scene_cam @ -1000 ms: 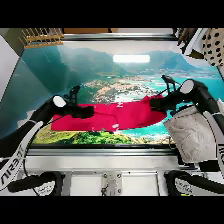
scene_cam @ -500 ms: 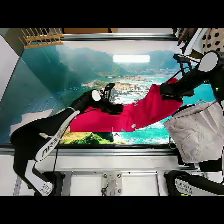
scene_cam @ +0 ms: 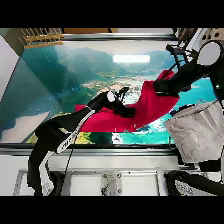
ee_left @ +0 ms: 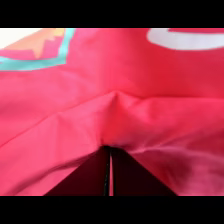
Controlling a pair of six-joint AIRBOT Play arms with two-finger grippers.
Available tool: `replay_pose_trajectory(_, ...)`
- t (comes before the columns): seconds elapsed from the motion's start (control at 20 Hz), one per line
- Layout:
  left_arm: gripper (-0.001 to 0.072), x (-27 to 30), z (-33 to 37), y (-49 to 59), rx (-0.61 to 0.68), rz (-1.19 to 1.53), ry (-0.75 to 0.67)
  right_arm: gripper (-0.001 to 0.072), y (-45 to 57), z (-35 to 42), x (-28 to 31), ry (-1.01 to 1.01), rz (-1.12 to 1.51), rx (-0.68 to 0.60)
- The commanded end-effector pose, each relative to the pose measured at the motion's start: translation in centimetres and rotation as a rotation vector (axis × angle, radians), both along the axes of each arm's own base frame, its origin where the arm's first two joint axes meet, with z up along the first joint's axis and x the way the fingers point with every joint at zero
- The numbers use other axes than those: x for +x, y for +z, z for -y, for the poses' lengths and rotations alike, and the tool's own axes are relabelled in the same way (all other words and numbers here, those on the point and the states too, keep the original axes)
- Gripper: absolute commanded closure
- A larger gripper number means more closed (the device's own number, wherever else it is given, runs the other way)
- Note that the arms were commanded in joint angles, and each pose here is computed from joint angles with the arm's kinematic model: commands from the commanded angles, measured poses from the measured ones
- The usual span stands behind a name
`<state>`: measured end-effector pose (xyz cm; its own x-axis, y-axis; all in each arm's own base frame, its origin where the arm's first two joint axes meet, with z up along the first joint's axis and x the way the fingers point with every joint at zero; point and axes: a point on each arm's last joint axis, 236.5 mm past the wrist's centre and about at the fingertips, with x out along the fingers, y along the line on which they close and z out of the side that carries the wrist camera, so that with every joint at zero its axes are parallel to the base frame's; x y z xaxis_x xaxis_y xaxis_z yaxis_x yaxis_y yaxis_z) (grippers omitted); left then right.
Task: Fold the clothes and pants, and hang the long-sleeved shirts on hangers.
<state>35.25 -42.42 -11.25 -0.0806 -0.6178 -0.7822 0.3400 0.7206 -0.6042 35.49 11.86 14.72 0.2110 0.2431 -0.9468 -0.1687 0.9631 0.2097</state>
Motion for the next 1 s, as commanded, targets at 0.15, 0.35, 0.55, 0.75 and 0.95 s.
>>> replay_pose_trajectory(0.15, 0.0700, 1.9, -1.5, 1.7, -0.015, 0.004, 0.039, 0.0692, 1.1, -3.4, -0.1, 0.079, 0.055, 0.022)
replay_pose_trajectory(0.35, 0.0700, 6.0, -5.8, 6.3, -0.043, 0.079, 0.108, 0.0692, 1.4, -5.8, 0.0, 0.121, 0.091, 0.045)
replay_pose_trajectory(0.55, 0.0700, 10.8, -13.9, 11.1, -0.005, 0.190, 0.214, 0.0692, 1.3, -10.5, -0.3, 0.186, 0.097, 0.148)
replay_pose_trajectory(0.75, 0.0700, 13.7, -22.8, 15.7, 0.001, 0.248, 0.355, 0.0692, -0.4, -15.7, -0.1, 0.233, 0.083, 0.218)
replay_pose_trajectory(0.95, 0.0700, 14.9, -31.3, 19.6, 0.009, 0.300, 0.500, 0.0692, -2.9, -22.7, -0.1, 0.289, 0.072, 0.324)
